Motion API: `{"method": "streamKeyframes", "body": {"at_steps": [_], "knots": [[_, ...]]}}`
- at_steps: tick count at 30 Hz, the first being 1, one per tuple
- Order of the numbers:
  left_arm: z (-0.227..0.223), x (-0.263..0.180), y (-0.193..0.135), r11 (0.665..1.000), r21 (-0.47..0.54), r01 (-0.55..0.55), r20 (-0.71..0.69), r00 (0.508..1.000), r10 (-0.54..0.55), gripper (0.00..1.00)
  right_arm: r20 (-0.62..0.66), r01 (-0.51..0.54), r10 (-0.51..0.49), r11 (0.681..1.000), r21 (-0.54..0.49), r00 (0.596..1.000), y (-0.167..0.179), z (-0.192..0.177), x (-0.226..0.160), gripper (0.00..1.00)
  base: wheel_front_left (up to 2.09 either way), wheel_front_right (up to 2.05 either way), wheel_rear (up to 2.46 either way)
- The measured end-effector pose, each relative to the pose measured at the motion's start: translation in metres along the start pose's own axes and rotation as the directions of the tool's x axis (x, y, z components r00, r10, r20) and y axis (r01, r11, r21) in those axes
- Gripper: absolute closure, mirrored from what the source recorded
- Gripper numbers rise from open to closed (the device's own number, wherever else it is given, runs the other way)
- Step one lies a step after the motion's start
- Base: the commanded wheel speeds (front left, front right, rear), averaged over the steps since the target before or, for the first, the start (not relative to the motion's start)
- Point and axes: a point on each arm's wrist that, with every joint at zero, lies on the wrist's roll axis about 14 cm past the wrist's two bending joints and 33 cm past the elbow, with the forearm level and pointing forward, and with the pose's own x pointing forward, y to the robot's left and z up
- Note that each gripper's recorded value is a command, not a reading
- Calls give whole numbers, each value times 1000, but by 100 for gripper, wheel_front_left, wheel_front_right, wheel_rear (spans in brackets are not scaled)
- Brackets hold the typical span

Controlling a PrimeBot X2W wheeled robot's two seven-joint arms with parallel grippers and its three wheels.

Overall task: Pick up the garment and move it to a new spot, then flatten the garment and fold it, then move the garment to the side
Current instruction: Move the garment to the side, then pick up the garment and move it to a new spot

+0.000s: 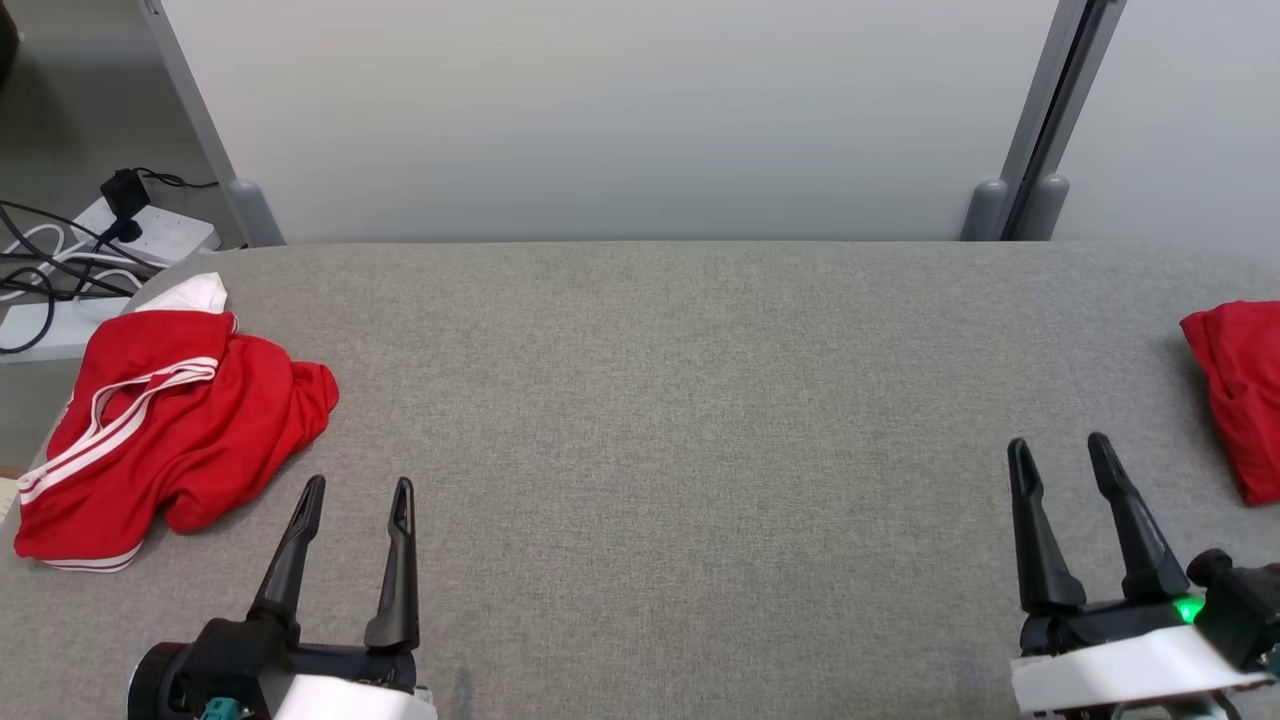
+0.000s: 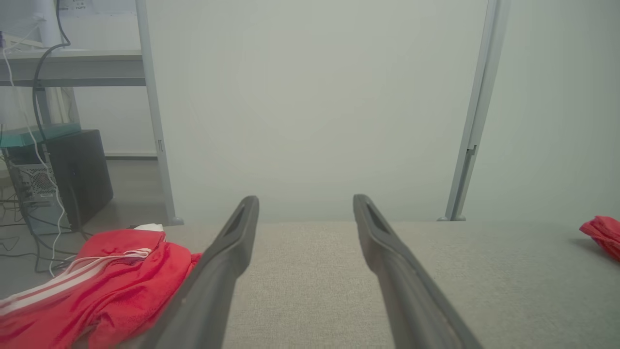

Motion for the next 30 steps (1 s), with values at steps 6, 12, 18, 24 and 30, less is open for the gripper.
{"method": "streamKeyframes", "body": {"at_steps": [6,12,18,24,30], "knots": [[-4,-5,2,1000,5,-2,-15,1000,2,0,-33,18,-18,1000,-2,999,-2,-8,-15,0,0,0,0],[-6,-4,0,1000,3,6,-19,1000,-6,0,-46,29,-29,1000,5,999,-3,-12,-21,0,0,0,0],[-12,-3,-5,1000,-1,19,-36,999,-19,0,-52,48,-47,999,6,998,-7,-14,-25,0,0,0,0],[-16,-4,-6,1000,-2,23,-50,998,-23,0,-48,57,-57,998,7,997,-9,-12,-27,0,0,0,0],[-18,-4,-8,1000,-11,29,-56,998,-29,0,-46,67,-67,998,10,997,-11,-12,-28,0,0,0,0]]}}
